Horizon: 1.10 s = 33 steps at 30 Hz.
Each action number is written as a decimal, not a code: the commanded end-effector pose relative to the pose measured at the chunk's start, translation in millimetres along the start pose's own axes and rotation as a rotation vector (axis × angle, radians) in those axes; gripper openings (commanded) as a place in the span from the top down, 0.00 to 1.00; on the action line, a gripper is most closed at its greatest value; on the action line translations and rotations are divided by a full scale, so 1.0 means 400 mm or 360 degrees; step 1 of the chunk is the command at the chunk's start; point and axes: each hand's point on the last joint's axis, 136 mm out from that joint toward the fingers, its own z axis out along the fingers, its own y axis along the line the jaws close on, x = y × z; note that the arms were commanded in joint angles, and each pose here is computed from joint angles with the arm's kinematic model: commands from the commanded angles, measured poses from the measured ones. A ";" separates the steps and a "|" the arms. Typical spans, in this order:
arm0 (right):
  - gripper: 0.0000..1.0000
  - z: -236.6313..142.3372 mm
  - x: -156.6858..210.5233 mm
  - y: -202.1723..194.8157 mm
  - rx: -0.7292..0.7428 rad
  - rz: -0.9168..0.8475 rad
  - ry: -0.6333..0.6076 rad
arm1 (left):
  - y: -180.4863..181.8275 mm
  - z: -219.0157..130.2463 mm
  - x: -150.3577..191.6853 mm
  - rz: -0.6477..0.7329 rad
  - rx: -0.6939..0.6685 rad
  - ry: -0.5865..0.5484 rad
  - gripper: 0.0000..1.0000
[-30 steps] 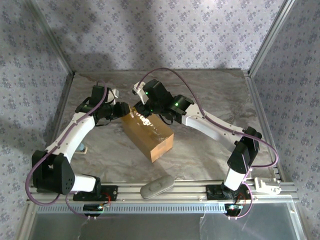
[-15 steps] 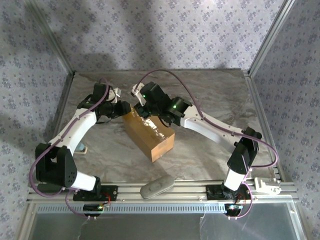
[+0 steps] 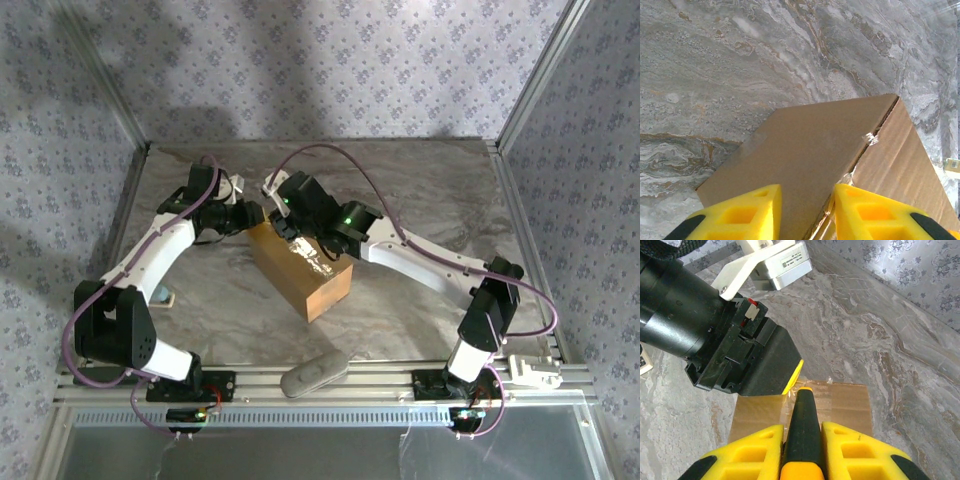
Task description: Unpack the express box
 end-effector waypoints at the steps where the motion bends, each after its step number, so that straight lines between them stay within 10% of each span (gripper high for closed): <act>1: 1.00 -0.037 0.056 0.041 -0.0089 -0.0043 0.0107 | 0.116 0.046 0.057 -0.0109 -0.0286 0.0144 0.69; 33: 1.00 -0.043 0.144 0.027 -0.0080 -0.0199 0.0184 | 0.119 0.030 0.036 -0.0022 -0.0341 0.0108 0.72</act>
